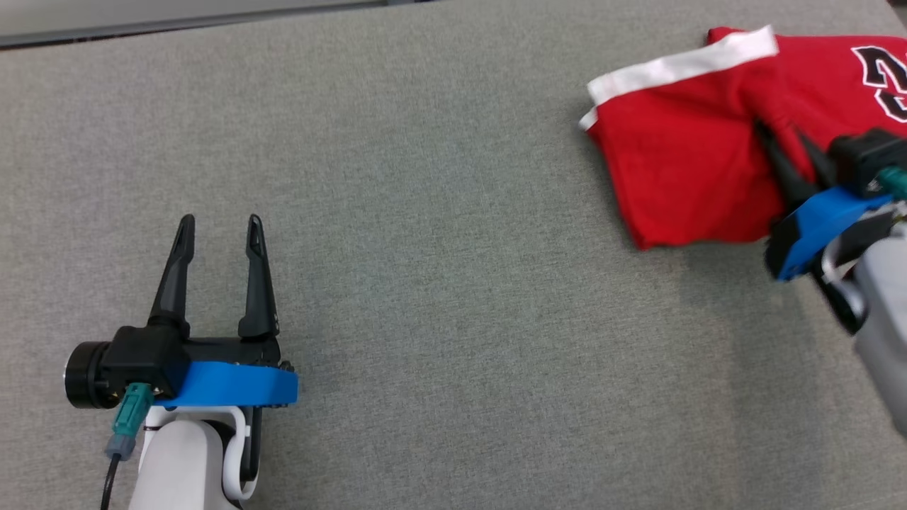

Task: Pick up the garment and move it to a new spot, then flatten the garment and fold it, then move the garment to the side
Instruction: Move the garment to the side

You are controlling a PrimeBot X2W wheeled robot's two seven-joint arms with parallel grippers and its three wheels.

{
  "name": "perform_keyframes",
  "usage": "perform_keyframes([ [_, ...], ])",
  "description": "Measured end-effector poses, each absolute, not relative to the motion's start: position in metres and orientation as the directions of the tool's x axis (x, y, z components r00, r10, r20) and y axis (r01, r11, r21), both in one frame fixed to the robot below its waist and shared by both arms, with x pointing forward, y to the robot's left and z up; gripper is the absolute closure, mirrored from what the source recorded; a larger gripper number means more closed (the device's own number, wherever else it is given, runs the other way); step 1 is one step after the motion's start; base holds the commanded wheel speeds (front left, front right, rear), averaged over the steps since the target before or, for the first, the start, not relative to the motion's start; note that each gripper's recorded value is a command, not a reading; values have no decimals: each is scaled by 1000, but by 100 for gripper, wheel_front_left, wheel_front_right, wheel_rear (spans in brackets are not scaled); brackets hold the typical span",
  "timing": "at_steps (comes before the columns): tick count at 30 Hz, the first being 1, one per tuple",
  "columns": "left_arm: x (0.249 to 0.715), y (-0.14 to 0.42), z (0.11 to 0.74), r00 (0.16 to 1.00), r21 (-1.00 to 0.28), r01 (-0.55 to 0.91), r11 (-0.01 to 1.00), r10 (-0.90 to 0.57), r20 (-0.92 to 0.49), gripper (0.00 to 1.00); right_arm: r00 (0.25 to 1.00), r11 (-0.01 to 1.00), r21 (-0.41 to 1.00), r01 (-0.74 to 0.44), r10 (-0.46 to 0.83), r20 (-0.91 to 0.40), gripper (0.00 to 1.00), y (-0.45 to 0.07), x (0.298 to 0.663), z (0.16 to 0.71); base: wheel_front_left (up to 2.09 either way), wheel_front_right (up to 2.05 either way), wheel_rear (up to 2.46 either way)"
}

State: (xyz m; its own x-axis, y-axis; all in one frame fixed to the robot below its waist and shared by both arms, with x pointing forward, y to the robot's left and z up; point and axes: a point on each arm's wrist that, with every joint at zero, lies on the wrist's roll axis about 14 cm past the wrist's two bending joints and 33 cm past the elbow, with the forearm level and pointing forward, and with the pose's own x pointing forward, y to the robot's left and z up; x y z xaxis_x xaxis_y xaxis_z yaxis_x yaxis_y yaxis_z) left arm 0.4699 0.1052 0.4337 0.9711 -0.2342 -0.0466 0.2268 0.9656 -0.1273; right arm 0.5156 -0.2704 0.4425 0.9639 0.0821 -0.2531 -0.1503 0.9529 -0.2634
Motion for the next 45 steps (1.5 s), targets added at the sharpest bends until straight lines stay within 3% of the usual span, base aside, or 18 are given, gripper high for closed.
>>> perform_keyframes([
  [14,504,81,400,953,-131,289,948,-298,-54,0,924,868,-496,-38,-159,-349,100,-398,543,456,0,0,0],
  [22,515,79,392,949,-112,309,945,-314,-38,0,905,852,-523,-19,-208,-372,100,-414,559,448,0,0,0],
  [23,515,79,392,948,-112,310,944,-316,-38,0,897,852,-523,-14,-220,-383,76,-416,558,446,0,0,0],
  [24,515,80,391,948,-110,311,944,-316,-38,0,892,852,-523,-10,-228,-389,5,-418,558,445,0,0,0],
  [25,516,79,392,947,-110,312,944,-318,-35,0,888,853,-522,-4,-237,-393,0,-419,558,443,0,0,0],
  [30,518,81,398,949,-104,311,945,-315,-20,0,886,858,-514,12,-247,-392,0,-419,562,441,0,0,0],
  [34,514,91,414,958,-94,286,954,-287,-2,0,916,878,-473,78,-250,-313,0,-416,566,465,0,0,0],
  [40,495,107,443,971,-97,237,967,-236,26,0,969,926,-369,81,-160,-188,0,-375,575,503,0,0,0],
  [45,475,125,464,982,-90,185,979,-182,47,0,996,957,-290,13,-38,-82,0,-324,570,525,0,0,0],
])
